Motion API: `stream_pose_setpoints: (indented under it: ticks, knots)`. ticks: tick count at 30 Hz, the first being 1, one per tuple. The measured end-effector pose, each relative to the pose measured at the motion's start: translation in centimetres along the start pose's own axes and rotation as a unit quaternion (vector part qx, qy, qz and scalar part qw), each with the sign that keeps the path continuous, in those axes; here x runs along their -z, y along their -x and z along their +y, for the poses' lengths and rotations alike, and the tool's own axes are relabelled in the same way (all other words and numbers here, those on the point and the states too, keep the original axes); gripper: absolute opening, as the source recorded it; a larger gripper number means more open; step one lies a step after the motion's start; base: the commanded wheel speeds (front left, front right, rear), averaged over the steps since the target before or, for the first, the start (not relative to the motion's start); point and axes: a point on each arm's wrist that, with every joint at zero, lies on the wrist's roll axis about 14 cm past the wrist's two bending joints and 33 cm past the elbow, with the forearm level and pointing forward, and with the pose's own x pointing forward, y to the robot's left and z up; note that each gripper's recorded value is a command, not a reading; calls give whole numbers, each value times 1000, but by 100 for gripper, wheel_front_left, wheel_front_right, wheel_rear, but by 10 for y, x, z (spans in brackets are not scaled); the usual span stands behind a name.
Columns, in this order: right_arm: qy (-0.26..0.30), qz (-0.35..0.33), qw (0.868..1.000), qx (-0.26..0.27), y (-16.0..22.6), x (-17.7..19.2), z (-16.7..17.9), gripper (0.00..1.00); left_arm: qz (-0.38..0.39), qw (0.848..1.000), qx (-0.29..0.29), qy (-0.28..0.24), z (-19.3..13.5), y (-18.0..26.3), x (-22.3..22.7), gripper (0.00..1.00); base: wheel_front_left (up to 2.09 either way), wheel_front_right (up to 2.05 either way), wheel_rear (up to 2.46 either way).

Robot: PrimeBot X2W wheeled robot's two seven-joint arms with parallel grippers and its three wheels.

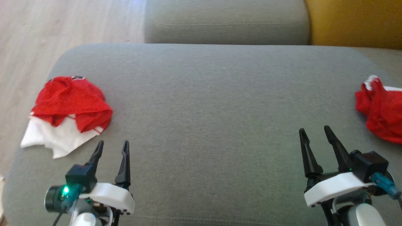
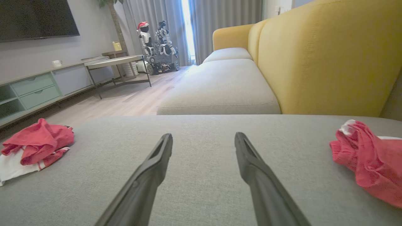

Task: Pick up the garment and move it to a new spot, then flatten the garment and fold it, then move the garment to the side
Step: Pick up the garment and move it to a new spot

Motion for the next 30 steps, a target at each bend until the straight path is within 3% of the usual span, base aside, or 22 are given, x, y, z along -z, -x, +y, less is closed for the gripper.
stream_pose_setpoints:
  ticks: [9, 18, 23, 30]
  knots:
    - [7, 11, 997, -81, -23, 4, 51, 100, -22, 996, -82, -8, 53, 25, -14, 100, 0, 0, 0]
    - [14, 22, 984, -176, -39, 8, 115, 100, -35, 985, -171, -6, 101, 69, -21, 100, 0, 0, 0]
    - [17, 25, 976, -214, -40, 10, 141, 100, -41, 977, -207, -3, 117, 89, -23, 100, 0, 0, 0]
    - [21, 26, 973, -230, -40, 9, 152, 100, -46, 974, -220, -1, 122, 99, -25, 100, 0, 0, 0]
